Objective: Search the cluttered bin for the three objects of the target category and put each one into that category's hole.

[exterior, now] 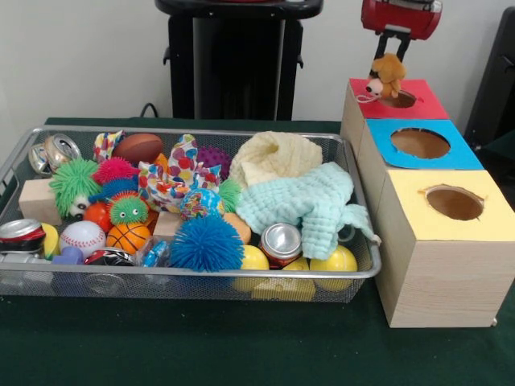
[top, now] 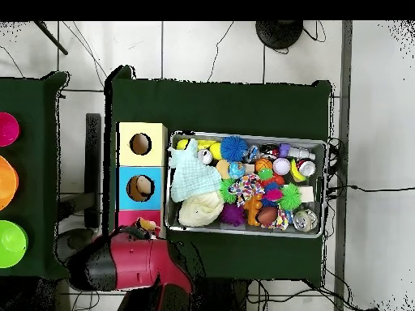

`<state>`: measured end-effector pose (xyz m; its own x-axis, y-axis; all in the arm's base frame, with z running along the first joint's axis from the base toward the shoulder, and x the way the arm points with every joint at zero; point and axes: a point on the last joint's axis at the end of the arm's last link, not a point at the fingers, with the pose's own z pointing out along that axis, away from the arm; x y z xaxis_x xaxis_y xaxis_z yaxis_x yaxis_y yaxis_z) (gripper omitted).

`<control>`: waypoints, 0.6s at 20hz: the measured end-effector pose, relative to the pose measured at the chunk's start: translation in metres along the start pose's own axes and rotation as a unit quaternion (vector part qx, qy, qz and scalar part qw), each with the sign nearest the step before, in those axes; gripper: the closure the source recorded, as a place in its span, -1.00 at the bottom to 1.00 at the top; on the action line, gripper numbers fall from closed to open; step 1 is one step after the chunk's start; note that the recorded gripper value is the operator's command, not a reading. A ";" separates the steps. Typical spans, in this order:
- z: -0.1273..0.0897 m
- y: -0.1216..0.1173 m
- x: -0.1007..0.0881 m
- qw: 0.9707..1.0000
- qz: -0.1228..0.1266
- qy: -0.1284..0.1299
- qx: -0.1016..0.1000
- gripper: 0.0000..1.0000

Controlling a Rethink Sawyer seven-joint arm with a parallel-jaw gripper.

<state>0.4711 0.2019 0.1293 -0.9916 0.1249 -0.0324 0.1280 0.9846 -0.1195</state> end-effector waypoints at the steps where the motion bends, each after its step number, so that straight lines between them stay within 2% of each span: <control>1: 0.003 0.002 0.001 1.000 0.003 -0.002 -0.002 1.00; 5: 0.018 0.012 0.008 1.000 0.014 -0.011 -0.009 1.00; 9: 0.021 0.015 0.011 1.000 0.021 -0.018 -0.013 1.00; 12: 0.022 0.014 0.011 0.999 0.037 -0.026 -0.019 1.00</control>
<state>0.4620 0.2149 0.1055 -0.9772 0.1915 -0.0913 0.1987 0.9770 -0.0780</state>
